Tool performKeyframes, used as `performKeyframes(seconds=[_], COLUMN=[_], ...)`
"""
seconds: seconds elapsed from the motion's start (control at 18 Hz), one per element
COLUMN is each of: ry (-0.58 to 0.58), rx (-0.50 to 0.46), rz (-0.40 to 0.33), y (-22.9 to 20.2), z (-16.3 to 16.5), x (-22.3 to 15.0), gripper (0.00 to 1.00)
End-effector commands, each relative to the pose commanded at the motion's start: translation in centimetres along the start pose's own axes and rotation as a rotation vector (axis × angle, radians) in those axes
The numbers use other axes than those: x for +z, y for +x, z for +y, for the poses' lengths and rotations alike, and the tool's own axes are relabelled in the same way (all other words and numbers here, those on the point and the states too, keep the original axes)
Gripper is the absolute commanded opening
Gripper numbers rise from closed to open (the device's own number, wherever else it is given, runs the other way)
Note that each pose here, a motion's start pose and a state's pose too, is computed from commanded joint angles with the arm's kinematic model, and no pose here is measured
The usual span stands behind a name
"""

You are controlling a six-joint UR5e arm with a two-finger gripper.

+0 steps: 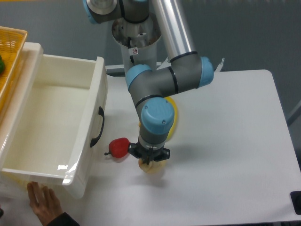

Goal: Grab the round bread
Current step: 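Lift the held bread bun and carry it toward the banana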

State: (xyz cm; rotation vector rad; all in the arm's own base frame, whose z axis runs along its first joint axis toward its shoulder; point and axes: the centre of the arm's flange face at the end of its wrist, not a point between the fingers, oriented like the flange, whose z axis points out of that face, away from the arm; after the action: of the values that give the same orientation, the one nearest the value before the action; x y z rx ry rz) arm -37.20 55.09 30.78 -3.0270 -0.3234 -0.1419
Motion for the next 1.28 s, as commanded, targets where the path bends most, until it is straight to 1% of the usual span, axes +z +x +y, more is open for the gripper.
performKeyframes(seconds=[0.06,0.33,0.44,0.67,0.94,1.28], ry=[-0.004,-0.021,-0.021,-0.033,-0.055,-0.059], rx=[0.039,0.175,0.248,0.32,0.424,0.443], rz=[0.003,0.019,0.024,0.04,0.069,0.077], y=[0.0,-1.9,-2.6,-4.5,-5.6,-6.0], z=[0.4,3.3,4.7,7.6,10.1,11.0], x=[-0.7,-4.3,-6.0,-8.6,-10.1,-10.5], gripper=[0.16,0.16,0.16,0.16,0.16,0.17])
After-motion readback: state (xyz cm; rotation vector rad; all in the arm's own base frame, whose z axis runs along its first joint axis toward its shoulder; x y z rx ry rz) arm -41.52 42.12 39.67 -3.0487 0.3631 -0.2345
